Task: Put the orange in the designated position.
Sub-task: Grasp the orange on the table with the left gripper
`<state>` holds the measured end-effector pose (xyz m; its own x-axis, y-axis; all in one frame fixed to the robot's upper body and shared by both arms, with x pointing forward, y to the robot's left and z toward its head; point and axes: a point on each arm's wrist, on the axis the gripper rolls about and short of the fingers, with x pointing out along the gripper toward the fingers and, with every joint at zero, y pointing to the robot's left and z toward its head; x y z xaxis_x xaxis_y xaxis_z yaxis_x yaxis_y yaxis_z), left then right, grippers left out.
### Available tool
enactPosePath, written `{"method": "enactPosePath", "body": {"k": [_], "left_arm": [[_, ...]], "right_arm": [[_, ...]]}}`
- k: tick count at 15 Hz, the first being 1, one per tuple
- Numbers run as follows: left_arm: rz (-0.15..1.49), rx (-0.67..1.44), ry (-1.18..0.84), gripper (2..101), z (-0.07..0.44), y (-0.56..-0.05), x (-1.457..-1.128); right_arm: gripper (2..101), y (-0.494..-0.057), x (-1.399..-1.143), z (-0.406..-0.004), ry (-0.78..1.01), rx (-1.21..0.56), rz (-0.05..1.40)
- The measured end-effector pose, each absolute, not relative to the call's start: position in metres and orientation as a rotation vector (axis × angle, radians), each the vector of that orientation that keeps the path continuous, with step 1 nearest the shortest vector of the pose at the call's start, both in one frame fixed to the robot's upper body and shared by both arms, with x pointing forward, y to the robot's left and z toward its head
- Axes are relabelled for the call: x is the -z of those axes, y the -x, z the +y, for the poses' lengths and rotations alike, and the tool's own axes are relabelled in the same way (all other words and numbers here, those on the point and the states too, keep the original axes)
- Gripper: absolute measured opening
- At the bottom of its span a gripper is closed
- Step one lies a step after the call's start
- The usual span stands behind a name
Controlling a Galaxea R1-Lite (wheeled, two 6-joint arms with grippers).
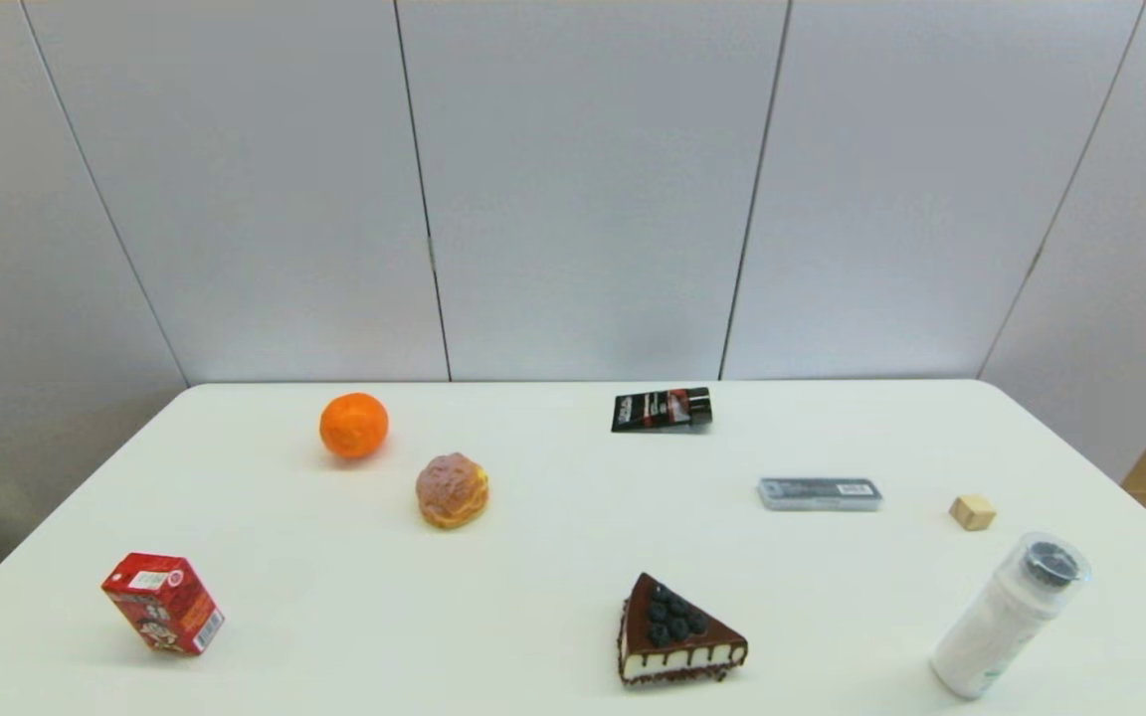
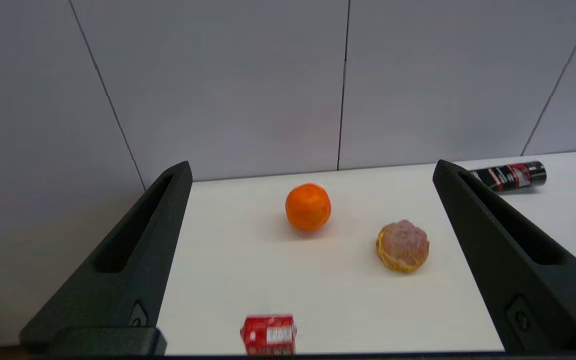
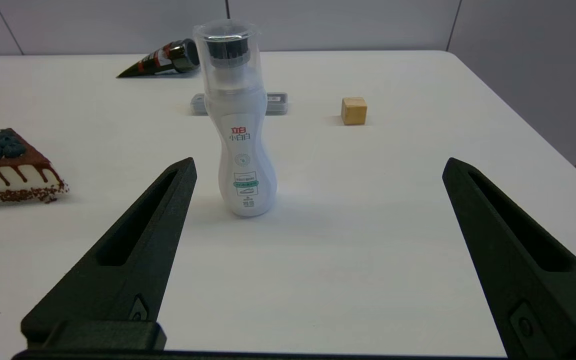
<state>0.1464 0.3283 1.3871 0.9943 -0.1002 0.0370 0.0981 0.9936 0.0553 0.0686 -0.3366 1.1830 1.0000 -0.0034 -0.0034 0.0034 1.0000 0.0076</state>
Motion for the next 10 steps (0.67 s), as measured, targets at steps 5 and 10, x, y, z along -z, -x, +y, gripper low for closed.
{"method": "enactPosePath", "body": {"k": [5,10], "left_arm": [[0.065,0.112,-0.065,97.9,0.320,-0.231,-1.418],[0.202,0.121,-0.075,97.9,0.310,-0.315,-1.400]], "right_arm": [[97.7,-0.069,-1.183,-0.337,-0.008,0.003,0.004],[97.7,-0.069,-1.183,-0.337,-0.008,0.003,0.004]]}}
